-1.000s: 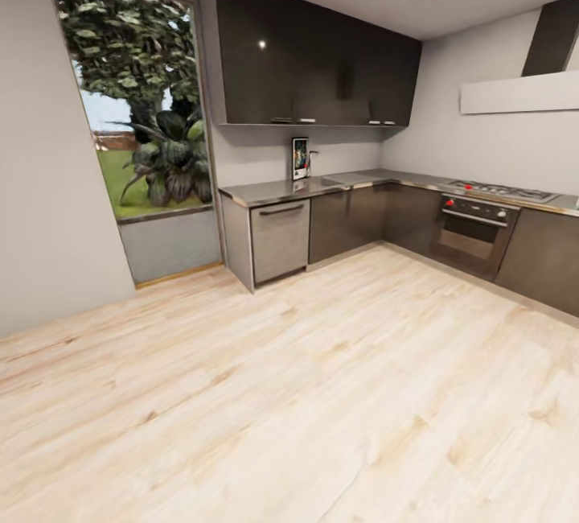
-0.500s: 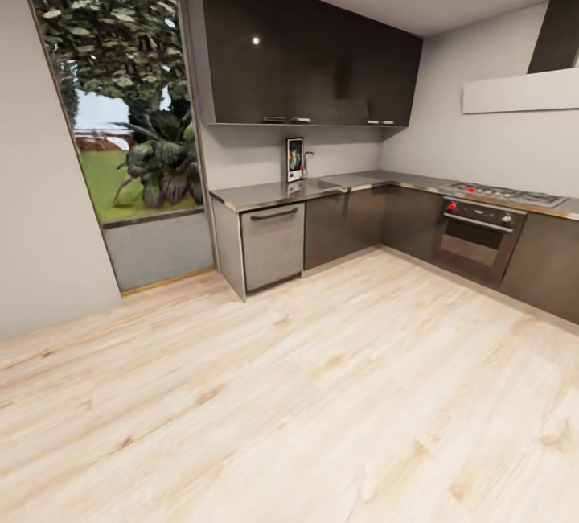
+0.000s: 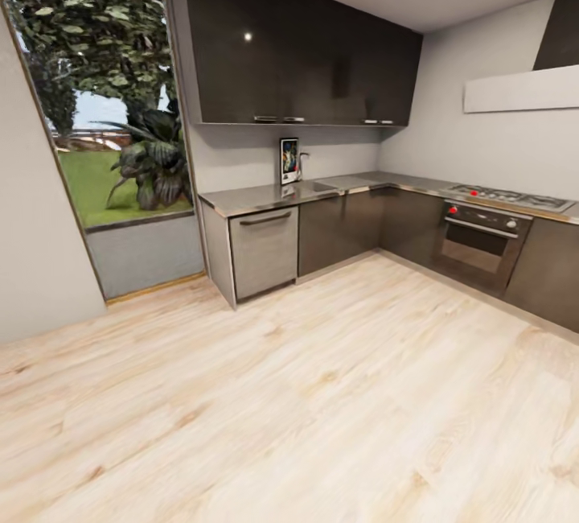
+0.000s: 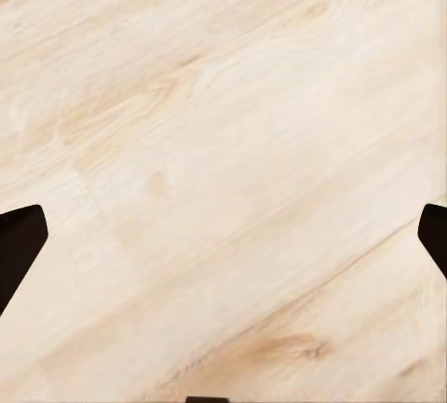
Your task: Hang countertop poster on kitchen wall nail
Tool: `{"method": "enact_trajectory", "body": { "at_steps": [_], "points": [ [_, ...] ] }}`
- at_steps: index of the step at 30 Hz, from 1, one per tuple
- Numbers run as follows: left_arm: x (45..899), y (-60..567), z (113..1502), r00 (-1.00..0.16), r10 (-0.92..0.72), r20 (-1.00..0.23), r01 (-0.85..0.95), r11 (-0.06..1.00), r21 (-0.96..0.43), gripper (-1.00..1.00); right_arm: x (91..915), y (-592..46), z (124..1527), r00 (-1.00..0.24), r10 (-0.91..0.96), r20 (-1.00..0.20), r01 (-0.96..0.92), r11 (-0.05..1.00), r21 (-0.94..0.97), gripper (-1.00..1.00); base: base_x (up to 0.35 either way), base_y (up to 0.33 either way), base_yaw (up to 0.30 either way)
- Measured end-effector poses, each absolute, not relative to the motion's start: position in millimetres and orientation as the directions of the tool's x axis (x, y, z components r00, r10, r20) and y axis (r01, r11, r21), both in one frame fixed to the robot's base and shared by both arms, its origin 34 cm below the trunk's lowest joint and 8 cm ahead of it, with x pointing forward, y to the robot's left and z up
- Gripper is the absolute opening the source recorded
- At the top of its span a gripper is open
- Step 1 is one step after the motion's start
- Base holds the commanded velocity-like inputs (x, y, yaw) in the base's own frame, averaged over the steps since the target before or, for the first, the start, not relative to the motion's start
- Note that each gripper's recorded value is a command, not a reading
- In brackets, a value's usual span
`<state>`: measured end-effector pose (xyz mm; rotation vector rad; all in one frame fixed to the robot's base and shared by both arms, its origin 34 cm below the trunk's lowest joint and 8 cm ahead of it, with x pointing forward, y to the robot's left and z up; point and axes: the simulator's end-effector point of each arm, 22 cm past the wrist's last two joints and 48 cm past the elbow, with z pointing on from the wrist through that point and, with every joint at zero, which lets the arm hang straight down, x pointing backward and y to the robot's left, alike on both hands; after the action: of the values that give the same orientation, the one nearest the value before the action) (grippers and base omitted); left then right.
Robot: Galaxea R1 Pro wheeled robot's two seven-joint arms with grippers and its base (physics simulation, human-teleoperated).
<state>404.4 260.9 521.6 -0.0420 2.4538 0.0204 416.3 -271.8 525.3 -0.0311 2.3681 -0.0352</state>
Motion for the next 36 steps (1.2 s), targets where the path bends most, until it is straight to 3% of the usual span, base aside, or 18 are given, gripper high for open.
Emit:
{"method": "enact_trajectory", "body": {
  "at_steps": [36],
  "points": [
    [404.7, 261.1, 521.7, -0.772, -0.026, -0.635, -0.036, 0.999, 0.004, 1.00, 415.4, -271.8, 524.8, -0.717, -0.033, -0.697, -0.012, 0.999, -0.035, 1.00, 0.312, -0.171, 0.000]
  ]
}}
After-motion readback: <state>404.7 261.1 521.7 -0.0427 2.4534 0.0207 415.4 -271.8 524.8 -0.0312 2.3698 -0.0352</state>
